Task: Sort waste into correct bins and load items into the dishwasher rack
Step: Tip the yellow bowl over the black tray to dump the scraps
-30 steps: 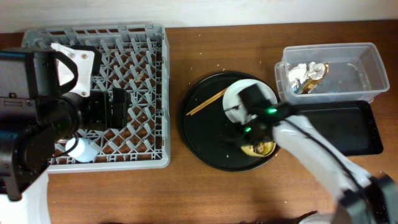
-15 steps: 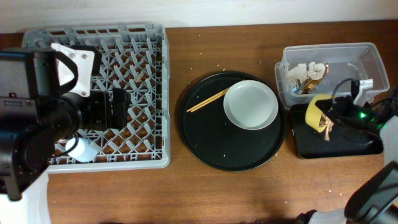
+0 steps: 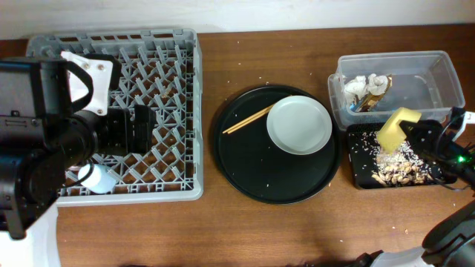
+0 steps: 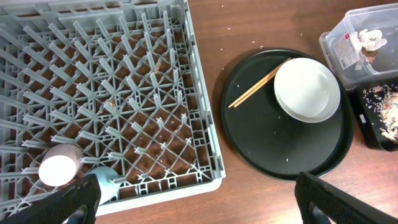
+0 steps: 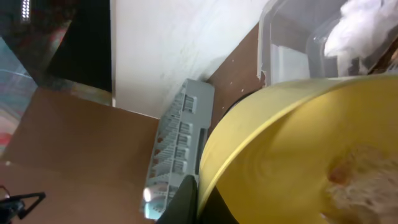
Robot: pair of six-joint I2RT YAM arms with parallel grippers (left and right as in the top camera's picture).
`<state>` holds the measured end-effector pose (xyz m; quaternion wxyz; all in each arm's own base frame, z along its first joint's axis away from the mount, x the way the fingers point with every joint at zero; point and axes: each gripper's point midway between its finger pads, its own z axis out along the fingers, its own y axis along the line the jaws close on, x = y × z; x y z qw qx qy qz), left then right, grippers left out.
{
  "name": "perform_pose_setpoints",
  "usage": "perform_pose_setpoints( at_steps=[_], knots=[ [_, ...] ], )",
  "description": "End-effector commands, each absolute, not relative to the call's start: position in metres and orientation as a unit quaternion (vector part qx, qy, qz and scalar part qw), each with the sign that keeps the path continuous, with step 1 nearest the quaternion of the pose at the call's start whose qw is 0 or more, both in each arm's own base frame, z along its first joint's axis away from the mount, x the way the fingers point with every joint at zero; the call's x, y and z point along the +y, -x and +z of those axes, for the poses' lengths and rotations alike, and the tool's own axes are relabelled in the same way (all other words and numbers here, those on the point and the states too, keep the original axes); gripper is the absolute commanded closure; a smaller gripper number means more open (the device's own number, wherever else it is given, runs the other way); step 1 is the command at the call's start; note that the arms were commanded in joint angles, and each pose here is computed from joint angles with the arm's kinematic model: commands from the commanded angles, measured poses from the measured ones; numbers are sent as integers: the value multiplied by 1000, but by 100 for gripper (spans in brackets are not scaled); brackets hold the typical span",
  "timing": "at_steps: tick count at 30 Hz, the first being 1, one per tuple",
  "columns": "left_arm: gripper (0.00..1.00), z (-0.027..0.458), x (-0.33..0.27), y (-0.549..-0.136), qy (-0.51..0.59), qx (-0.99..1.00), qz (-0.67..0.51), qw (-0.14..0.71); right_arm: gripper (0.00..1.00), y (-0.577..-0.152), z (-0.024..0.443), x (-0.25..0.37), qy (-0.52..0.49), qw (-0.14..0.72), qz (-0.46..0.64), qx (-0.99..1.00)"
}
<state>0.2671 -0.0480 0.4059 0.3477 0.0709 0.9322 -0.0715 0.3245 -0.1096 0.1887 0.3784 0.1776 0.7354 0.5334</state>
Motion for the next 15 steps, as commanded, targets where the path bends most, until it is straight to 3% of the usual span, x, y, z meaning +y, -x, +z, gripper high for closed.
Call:
perform_pose_setpoints(
  at_steps=[1, 8, 13, 15],
  knots=[
    [1, 407, -48, -267, -67, 932, -70, 349, 96, -324, 189, -111, -172, 387, 535, 731],
    [1, 407, -48, -267, -67, 932, -70, 349, 96, -320, 181, -108, -217, 343, 544, 735],
    [1, 407, -48, -267, -67, 932, -70, 349, 96, -317, 189, -104, -169, 378, 525, 744],
    [1, 407, -48, -267, -67, 932, -71, 349, 96, -314, 200, -100, -194, 366, 557, 720]
  ],
)
